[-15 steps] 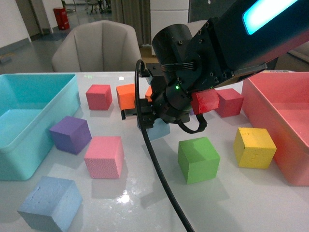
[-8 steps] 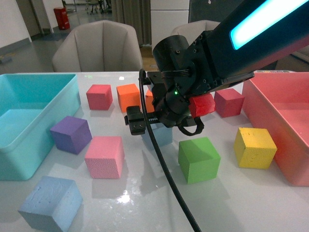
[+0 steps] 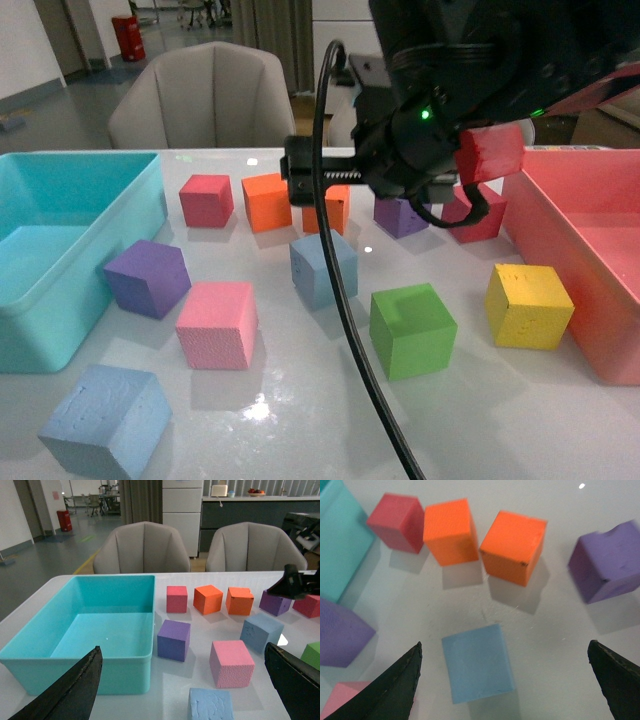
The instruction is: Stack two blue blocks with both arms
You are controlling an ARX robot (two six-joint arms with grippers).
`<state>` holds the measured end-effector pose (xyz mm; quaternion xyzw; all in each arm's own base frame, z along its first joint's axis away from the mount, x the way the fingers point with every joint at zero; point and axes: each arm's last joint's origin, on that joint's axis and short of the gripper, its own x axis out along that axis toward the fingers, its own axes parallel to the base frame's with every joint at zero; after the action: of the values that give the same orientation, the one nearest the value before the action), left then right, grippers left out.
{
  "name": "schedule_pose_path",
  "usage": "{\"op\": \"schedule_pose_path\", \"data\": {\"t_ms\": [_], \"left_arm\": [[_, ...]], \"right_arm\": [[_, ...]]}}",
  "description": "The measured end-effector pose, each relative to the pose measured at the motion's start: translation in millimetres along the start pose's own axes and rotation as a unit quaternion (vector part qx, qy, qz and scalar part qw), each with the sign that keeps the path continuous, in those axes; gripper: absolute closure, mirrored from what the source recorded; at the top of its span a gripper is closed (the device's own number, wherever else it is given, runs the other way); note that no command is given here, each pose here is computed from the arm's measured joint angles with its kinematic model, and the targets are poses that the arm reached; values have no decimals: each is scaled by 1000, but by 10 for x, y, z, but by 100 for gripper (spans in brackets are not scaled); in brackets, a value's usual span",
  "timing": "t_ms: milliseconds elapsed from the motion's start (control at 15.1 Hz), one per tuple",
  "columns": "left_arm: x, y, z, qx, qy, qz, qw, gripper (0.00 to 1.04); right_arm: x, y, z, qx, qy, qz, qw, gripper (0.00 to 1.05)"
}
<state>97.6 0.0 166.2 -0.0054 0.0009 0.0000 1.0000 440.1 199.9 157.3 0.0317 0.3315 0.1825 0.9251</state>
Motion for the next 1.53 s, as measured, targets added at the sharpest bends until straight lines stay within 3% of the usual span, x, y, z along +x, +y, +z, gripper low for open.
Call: {"op": "schedule_pose_path", "data": {"t_ms": [66, 133, 465, 664, 797, 930, 1063, 1196, 1262, 1528], "left_arm": [[0, 0, 0, 0, 0, 0, 1000, 7], [0, 0, 0, 0, 0, 0, 1000, 7], [0, 0, 0, 0, 0, 0, 1000, 7], [0, 0, 0, 0, 0, 0, 1000, 7], [0, 0, 0, 0, 0, 0, 1000, 7], [0, 0, 0, 0, 0, 0, 1000, 7], [0, 0, 0, 0, 0, 0, 1000, 7], [0, 0, 0, 0, 0, 0, 1000, 7], [0, 0, 0, 0, 0, 0, 1000, 7], [0, 0, 0, 0, 0, 0, 1000, 7]], "right_arm": [[-760, -14, -8, -6, -116, -49, 992, 6], [-1218, -35, -129, -2, -156, -61, 986, 6], [-2050, -71, -601, 22, -196, -86, 977, 6], [-2469, -117, -777, 40, -250, -106, 962, 8], [-2722, -256, -969, 18, -329, -150, 932, 26], [-2888, -449, -1283, -6, -315, -181, 932, 42], [-3072, -636, -1683, -21, -308, -186, 933, 71], [-3179, -663, -1731, -27, -342, -181, 922, 97], [-3159, -686, -1795, -29, -334, -182, 924, 103], [-3183, -790, -1937, -31, -333, -182, 925, 103]]}}
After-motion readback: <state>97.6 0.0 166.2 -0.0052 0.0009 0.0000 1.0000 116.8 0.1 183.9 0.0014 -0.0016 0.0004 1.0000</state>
